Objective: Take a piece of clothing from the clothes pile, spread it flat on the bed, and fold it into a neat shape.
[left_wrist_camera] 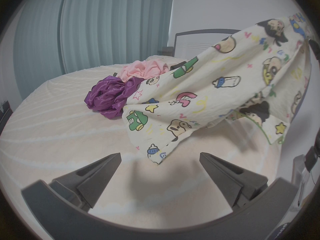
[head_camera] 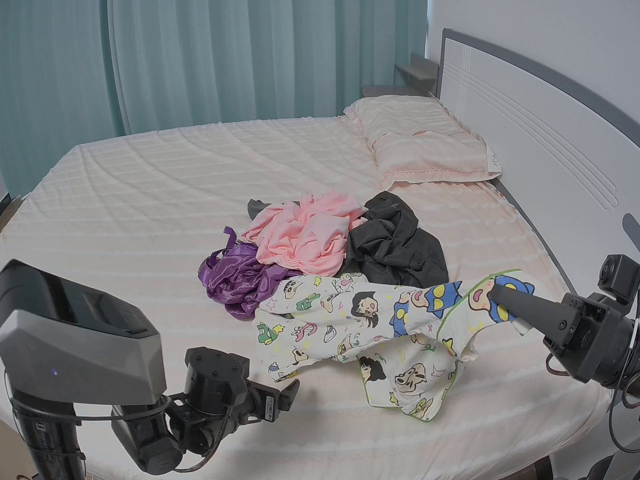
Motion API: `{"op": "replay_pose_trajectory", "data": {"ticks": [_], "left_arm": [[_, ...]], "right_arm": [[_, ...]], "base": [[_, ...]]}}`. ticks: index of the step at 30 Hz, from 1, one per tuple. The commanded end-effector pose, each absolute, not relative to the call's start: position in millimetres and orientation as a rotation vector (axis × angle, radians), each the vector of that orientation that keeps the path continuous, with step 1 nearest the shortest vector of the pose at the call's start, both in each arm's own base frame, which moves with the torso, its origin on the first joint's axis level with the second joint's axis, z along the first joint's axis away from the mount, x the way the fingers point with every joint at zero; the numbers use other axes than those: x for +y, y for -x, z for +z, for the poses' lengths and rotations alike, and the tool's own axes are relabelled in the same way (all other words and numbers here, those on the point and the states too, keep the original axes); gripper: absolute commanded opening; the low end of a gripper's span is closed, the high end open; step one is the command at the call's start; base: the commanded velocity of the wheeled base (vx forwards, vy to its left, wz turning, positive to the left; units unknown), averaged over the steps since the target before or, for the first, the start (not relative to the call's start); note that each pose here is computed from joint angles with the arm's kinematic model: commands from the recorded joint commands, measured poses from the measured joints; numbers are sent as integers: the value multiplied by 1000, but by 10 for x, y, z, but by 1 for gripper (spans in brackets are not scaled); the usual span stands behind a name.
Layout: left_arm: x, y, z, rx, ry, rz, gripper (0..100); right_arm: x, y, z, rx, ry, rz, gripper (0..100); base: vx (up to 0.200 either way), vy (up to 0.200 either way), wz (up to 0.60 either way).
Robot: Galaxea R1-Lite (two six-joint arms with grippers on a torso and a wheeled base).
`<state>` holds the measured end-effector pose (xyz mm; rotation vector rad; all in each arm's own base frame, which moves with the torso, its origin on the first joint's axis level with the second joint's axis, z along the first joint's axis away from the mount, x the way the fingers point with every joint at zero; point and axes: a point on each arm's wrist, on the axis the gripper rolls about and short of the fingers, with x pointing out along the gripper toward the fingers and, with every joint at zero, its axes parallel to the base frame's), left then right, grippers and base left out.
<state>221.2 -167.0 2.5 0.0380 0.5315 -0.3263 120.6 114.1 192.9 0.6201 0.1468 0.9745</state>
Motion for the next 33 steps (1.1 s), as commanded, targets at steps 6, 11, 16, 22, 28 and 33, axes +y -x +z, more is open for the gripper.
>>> {"op": "replay_pose_trajectory", "data": {"ticks": [6,11,16,22,28,33], "left_arm": [[-1879,-2509,-293,513,-41,-279,100],[-1956,-2633,-356,491,-27,-269,100],[-2036,-2755,-397,456,-3,-241,100],[-2095,-2860,-457,373,53,-211,0],[-2036,-2793,-477,383,48,-208,0],[-1910,-2686,-250,323,73,-162,0]], "right_arm": [[1173,-1261,1995,125,-627,974,0],[1177,-1261,2039,107,-631,982,0],[1177,-1261,2039,107,-631,982,0],[1168,-1259,2040,105,-631,980,0],[1153,-1285,2022,110,-630,964,0],[1111,-1365,1966,123,-624,909,0]], "base": [[0,0,0],[0,0,0],[0,0,0],[0,0,0],[0,0,0],[0,0,0]]}}
